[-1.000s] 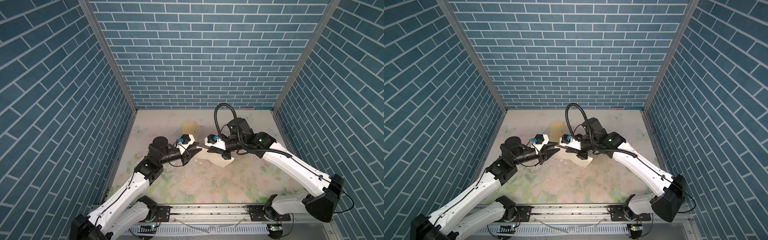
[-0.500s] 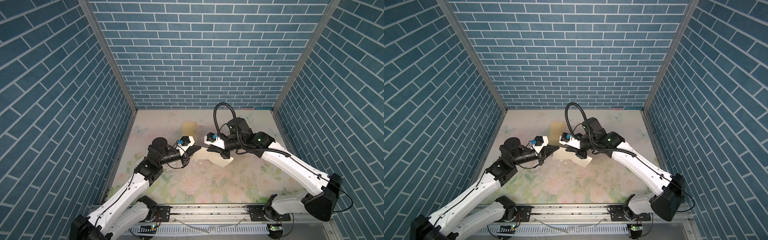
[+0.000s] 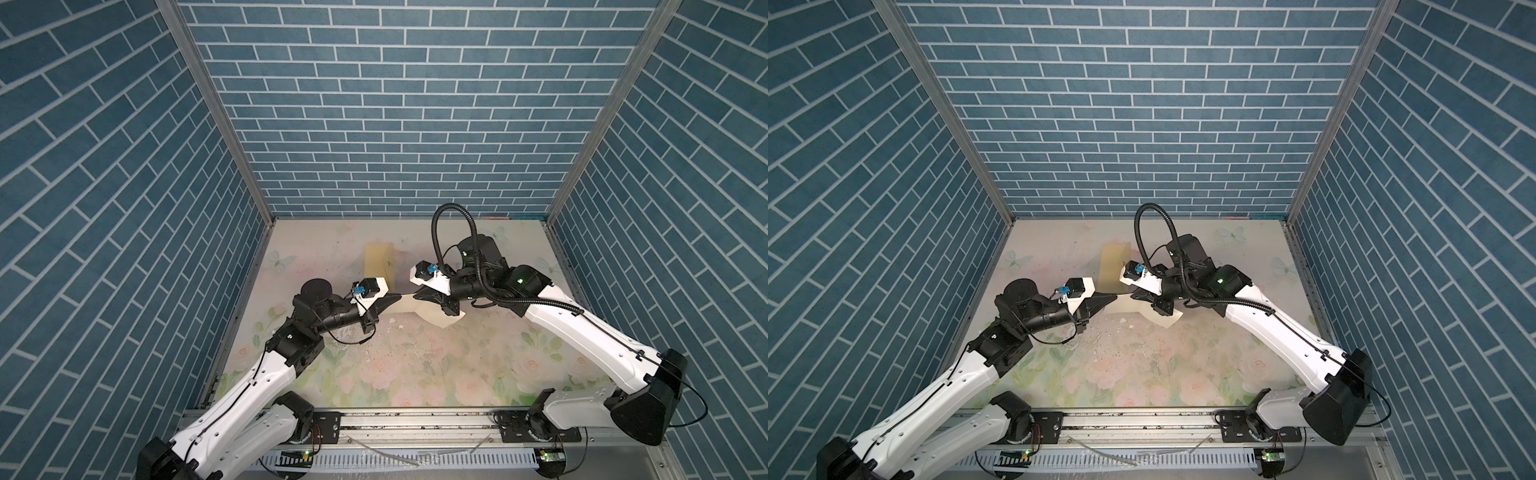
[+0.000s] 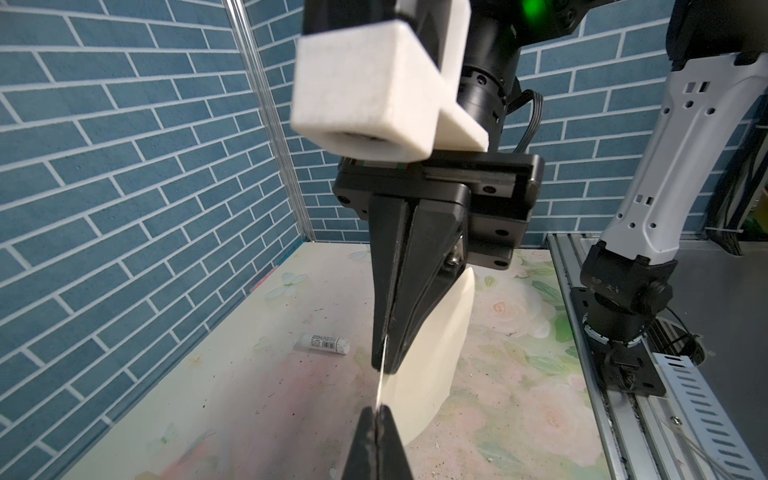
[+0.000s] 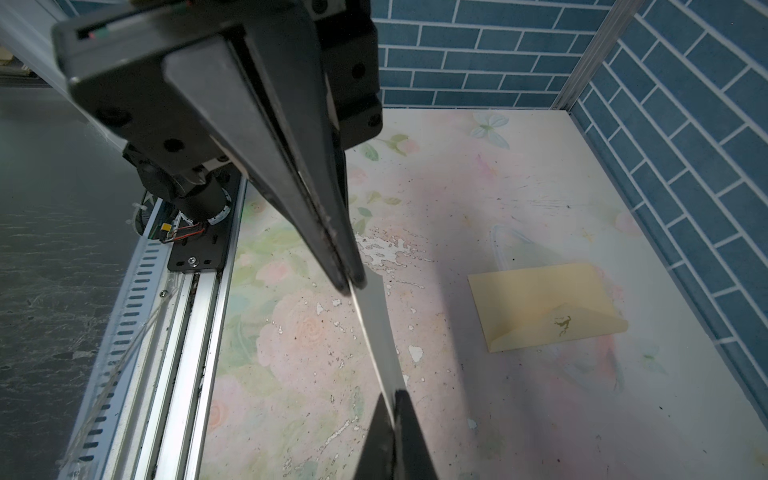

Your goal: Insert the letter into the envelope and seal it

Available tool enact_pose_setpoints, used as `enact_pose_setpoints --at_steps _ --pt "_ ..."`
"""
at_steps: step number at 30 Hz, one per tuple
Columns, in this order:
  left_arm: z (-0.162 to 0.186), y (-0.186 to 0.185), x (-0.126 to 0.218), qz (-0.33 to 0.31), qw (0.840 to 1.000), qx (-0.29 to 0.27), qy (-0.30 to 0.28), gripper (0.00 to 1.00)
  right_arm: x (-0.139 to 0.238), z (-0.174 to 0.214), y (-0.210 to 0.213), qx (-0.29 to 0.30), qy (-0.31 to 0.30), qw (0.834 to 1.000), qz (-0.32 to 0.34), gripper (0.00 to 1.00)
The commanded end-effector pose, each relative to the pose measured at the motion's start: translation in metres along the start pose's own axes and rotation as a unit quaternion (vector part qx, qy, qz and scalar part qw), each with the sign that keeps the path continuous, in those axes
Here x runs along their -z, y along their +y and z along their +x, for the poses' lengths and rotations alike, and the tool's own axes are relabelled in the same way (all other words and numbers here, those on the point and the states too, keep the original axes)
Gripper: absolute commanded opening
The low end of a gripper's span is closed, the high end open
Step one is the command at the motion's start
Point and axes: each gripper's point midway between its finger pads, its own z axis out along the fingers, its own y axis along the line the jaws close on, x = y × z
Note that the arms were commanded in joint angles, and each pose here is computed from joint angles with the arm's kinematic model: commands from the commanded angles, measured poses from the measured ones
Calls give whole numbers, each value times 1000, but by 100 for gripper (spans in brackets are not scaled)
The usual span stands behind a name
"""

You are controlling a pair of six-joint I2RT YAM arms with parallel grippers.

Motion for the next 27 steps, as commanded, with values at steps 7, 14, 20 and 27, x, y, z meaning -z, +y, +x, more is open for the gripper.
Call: enact_pose_setpoints --at_steps 7,14,20,27 --pt "2 6 6 -26 1000 -17 3 0 13 33 -11 -50 40 997 33 9" --pt "5 9 9 -43 999 -27 10 0 21 42 -13 -59 46 996 45 1" --pt "4 10 10 -45 999 -27 9 0 22 44 -13 -63 46 996 44 11" --pt "4 10 10 -48 998 -29 9 0 23 49 -13 -65 54 995 47 3"
